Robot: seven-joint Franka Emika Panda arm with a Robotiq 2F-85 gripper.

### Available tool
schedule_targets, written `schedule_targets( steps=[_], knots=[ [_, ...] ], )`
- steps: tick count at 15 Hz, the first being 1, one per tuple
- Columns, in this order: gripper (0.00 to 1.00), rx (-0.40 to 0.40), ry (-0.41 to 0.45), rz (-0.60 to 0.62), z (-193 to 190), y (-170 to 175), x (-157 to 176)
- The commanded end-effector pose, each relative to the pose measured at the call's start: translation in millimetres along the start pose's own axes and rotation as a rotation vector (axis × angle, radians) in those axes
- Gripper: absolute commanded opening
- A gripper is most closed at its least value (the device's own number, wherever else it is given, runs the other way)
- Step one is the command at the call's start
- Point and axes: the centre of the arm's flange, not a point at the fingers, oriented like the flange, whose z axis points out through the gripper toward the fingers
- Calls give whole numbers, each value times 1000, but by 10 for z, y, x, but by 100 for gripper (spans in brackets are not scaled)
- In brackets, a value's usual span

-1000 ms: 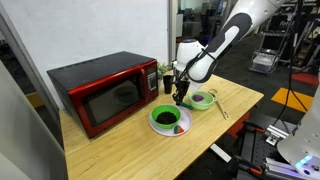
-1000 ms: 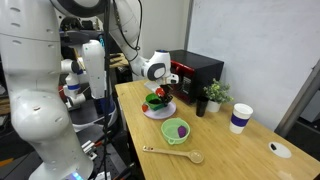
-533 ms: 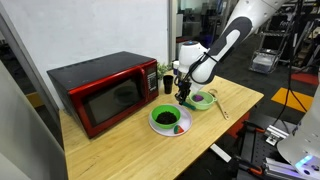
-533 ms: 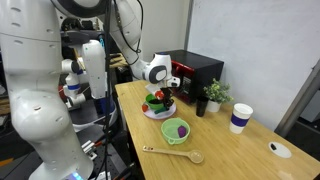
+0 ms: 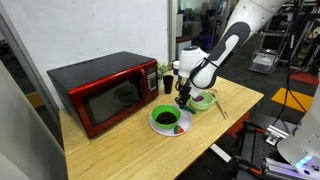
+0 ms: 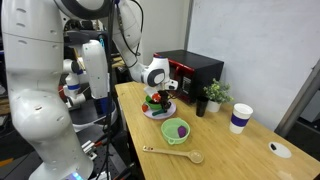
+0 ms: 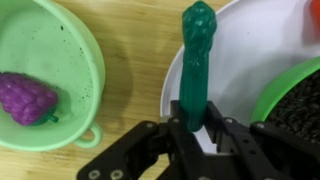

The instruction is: Close the microwave door, move the white plate to the right, remove the zucchini and purple grapes from the green pot and place them on the white plate

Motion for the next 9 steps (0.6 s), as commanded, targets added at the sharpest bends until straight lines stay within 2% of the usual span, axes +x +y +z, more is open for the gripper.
schedule_targets(
  steps=[1,6,7,8,9],
  knots=[
    [7,-3,30,33,133,-98,-63],
    [7,0,54,61,160,-191,-65],
    [17,0,60,64,160,-194,-63],
    [52,-2,63,67,156,-198,-55],
    [53,-3,65,71,162,-193,-53]
  ],
)
